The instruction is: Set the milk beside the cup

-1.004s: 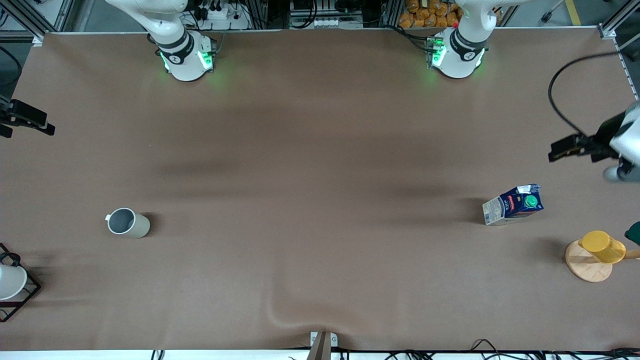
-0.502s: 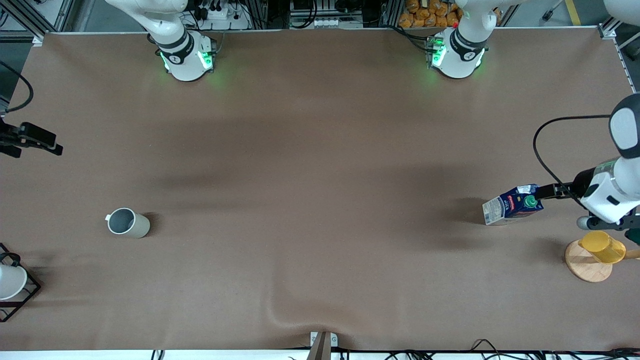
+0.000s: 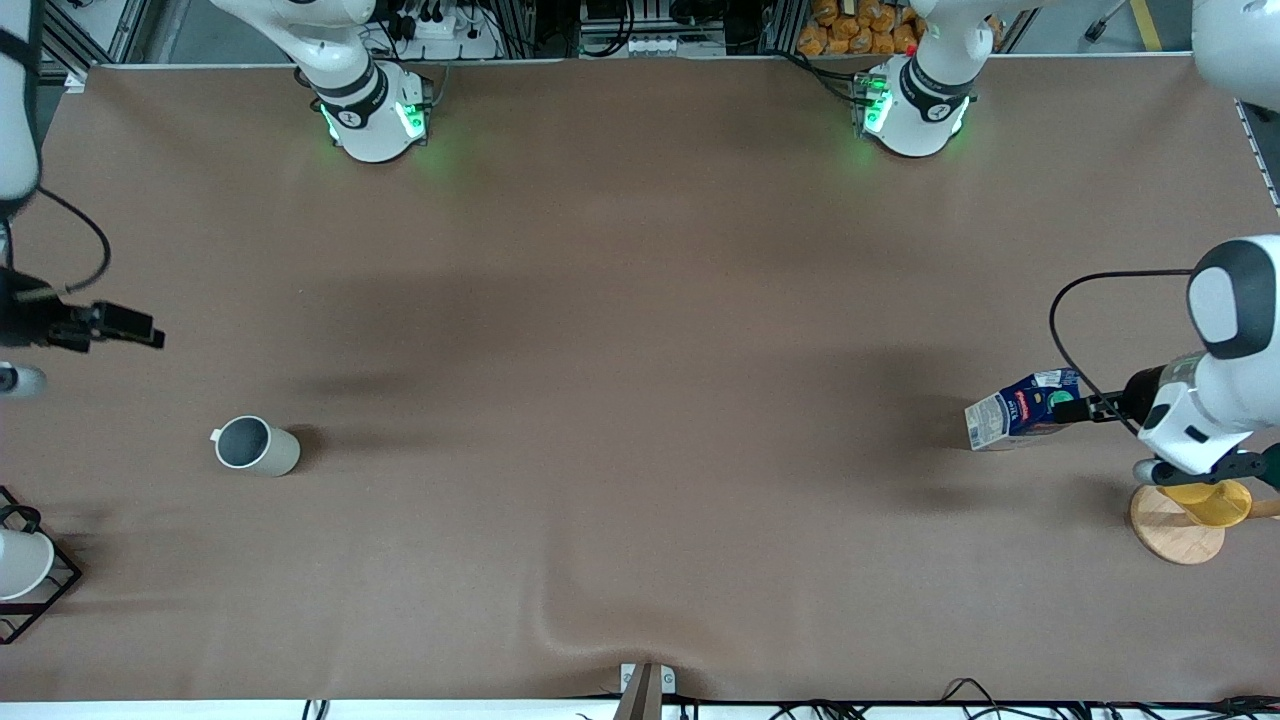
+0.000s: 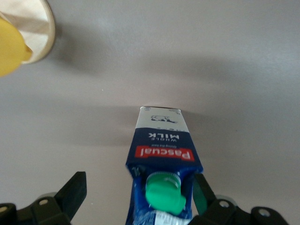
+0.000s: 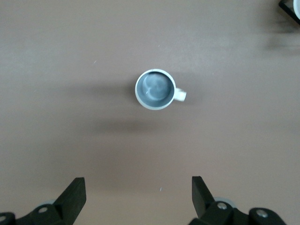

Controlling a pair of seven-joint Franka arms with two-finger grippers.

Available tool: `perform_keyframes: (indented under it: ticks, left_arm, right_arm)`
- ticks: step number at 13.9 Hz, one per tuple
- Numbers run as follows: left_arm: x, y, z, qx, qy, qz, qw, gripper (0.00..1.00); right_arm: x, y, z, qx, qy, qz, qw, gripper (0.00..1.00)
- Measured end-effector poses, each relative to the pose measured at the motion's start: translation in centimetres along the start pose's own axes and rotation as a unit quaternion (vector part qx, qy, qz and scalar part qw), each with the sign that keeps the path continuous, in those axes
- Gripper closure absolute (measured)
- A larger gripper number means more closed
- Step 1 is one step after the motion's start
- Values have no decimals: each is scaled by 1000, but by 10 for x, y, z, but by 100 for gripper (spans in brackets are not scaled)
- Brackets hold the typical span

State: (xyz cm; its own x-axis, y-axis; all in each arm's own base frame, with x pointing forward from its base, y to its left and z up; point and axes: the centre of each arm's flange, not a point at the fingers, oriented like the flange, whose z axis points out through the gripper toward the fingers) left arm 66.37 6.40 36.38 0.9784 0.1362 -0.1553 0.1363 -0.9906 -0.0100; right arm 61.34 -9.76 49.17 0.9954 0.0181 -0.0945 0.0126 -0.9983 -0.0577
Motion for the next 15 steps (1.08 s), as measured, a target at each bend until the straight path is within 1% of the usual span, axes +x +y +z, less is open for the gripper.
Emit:
perform_keyframes:
  ticks: [5,7,8,9,10,12,13,15]
  left_arm:
    - [-2,18,12,2,-16,2,1000,0]
    - [-6,17,15,4,-27,2,1000,0]
    - [-8,16,19,6,-36,2,999,0]
    - [-11,16,25,10,-44,4,999,0]
    - [-13,15,33,15,-51,5,999,0]
    - [-16,13,41,17,-60,5,998,0]
    - [-16,13,42,17,-61,5,998,0]
    - [-16,13,42,17,-61,5,998,18]
  right_arm:
    - [43,20,84,-3,3,9,1000,0]
    - [53,34,112,-3,0,4,1000,0]
    - [53,46,120,-2,-5,-8,1000,0]
    - [53,54,127,0,-9,-30,1000,0]
    - [53,59,132,1,-13,-65,998,0]
    - [55,61,151,7,-27,-149,989,0]
    - [58,62,164,11,-34,-172,985,0]
    - [65,62,183,14,-41,-192,980,0]
